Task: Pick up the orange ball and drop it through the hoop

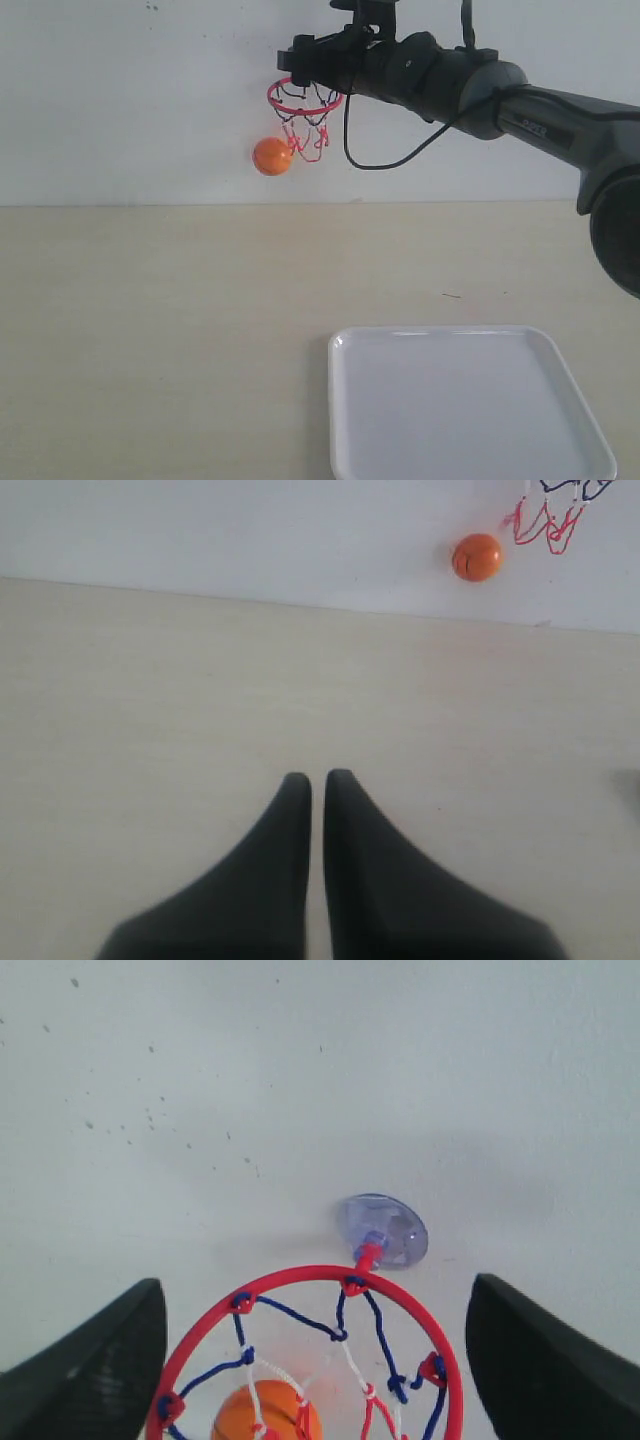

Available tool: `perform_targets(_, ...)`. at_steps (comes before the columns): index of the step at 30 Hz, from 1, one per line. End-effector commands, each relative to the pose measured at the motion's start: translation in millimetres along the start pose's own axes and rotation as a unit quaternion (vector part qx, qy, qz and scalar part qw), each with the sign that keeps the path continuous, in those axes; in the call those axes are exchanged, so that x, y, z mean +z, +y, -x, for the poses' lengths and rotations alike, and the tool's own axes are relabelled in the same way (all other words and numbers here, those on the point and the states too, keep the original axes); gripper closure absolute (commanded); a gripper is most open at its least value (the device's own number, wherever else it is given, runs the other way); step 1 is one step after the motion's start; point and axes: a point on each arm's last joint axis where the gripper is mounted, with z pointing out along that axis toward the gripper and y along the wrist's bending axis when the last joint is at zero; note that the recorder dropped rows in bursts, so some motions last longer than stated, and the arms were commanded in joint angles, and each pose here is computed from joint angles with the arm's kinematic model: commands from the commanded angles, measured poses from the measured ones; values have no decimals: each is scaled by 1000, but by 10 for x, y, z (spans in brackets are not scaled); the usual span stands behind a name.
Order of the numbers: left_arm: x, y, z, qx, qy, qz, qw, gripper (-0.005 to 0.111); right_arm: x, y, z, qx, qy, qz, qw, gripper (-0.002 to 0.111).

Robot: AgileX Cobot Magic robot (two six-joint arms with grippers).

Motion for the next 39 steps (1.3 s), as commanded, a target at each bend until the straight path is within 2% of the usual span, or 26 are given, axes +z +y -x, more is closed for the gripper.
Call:
perform_targets(1,0,0,-6,-2,-2,-1,1000,103,-29,-2,80,-7,-7,1,1000,31)
perform_targets(5,0,0,-6,-2,-2,-1,1000,103,-46,-131,88,-15,11,-1,1000,31)
perform_targets(10,0,0,-6,-2,-2,-1,1000,103,-129,-418,88,21,78,7,997,32)
perform_targets(12,0,0,-6,-2,-2,-1,1000,103,-222,-620,103,33,126,14,991,46)
perform_targets(13,0,0,-6,-2,-2,-1,1000,103,-305,-746,109,38,165,23,985,62)
perform_targets(14,0,0,-6,-2,-2,-1,1000,103,-344,-788,99,44,187,29,981,70)
perform_targets(15,0,0,-6,-2,-2,-1,1000,103,-432,-921,50,63,237,38,969,91)
perform_targets(16,0,0,-6,-2,-2,-1,1000,103,-471,-972,26,68,258,43,963,100)
perform_targets(17,0,0,-6,-2,-2,-1,1000,103,-564,-1107,-44,95,308,49,946,108)
perform_targets(18,0,0,-6,-2,-2,-1,1000,103,-605,-1167,-74,106,326,49,938,108)
perform_targets(21,0,0,-6,-2,-2,-1,1000,103,-816,-1244,-160,140,423,81,891,108)
perform_targets(24,0,0,-6,-2,-2,-1,1000,103,-891,-1196,-159,173,441,74,878,108)
perform_targets(31,0,0,-6,-2,-2,-1,1000,103,-1427,-966,-179,161,489,81,853,108)
perform_targets(39,0,0,-6,-2,-2,-1,1000,103,-2114,-570,-474,179,445,85,873,108)
